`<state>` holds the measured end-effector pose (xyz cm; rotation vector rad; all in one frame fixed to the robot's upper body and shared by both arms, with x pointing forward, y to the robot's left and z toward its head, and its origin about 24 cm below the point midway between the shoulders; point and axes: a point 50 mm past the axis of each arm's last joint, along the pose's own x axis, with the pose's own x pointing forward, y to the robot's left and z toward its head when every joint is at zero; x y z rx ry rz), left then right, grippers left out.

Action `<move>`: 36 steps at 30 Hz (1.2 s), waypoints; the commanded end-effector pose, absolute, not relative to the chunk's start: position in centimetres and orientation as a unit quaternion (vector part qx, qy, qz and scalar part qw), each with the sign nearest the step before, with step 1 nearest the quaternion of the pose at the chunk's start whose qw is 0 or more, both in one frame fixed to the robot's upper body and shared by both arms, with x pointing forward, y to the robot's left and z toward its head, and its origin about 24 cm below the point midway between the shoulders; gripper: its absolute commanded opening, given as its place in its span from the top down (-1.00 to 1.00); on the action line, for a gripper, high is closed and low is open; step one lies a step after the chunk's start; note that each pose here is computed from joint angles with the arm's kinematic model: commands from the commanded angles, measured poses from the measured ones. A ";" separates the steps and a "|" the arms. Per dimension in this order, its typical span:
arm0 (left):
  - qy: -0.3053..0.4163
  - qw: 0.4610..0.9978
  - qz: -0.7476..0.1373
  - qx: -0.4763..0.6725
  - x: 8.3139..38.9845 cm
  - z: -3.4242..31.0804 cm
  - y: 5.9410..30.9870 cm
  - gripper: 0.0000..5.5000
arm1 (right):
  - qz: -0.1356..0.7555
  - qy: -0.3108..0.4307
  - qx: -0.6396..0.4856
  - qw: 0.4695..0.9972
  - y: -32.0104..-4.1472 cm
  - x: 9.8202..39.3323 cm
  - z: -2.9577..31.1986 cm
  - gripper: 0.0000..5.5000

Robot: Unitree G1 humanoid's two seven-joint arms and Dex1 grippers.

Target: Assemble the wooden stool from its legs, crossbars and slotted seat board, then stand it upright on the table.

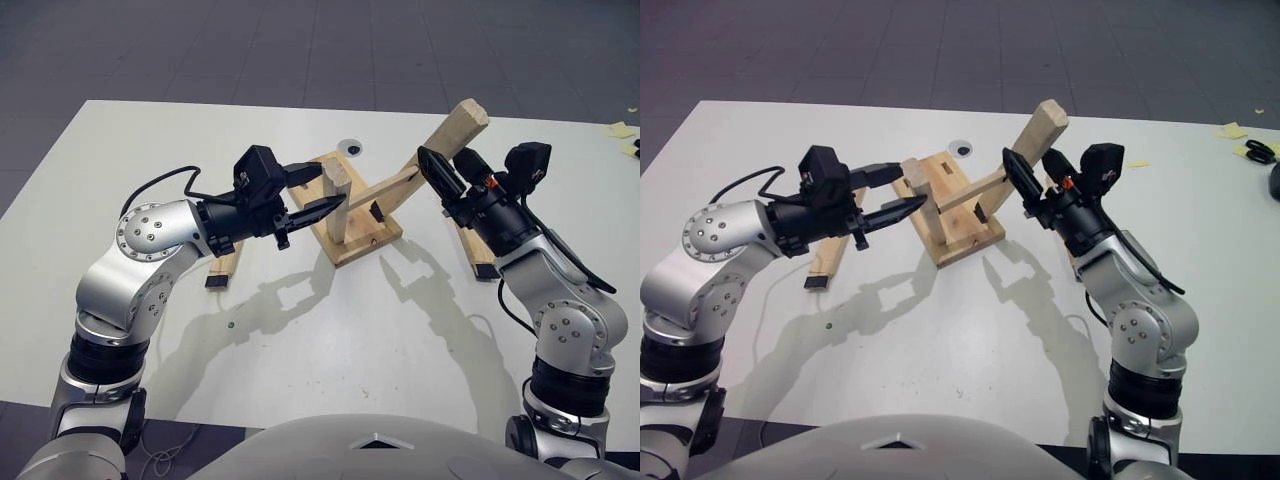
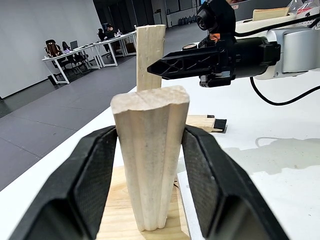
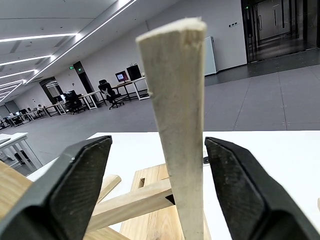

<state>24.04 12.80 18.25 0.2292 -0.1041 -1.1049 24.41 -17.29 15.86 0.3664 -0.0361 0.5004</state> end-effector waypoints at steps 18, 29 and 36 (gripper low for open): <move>-0.038 0.854 -0.510 0.094 24.2 17.8 13.1 0.26 | 0.251 -0.016 0.112 0.961 -17.4 25.0 17.6 0.62; -0.035 0.854 -0.511 0.092 24.1 17.5 12.9 0.26 | 0.281 0.087 0.064 0.954 -16.4 25.3 17.6 0.63; -0.031 0.855 -0.509 0.098 24.3 17.2 13.0 0.26 | 0.290 0.186 0.084 0.935 -17.3 26.0 16.7 0.63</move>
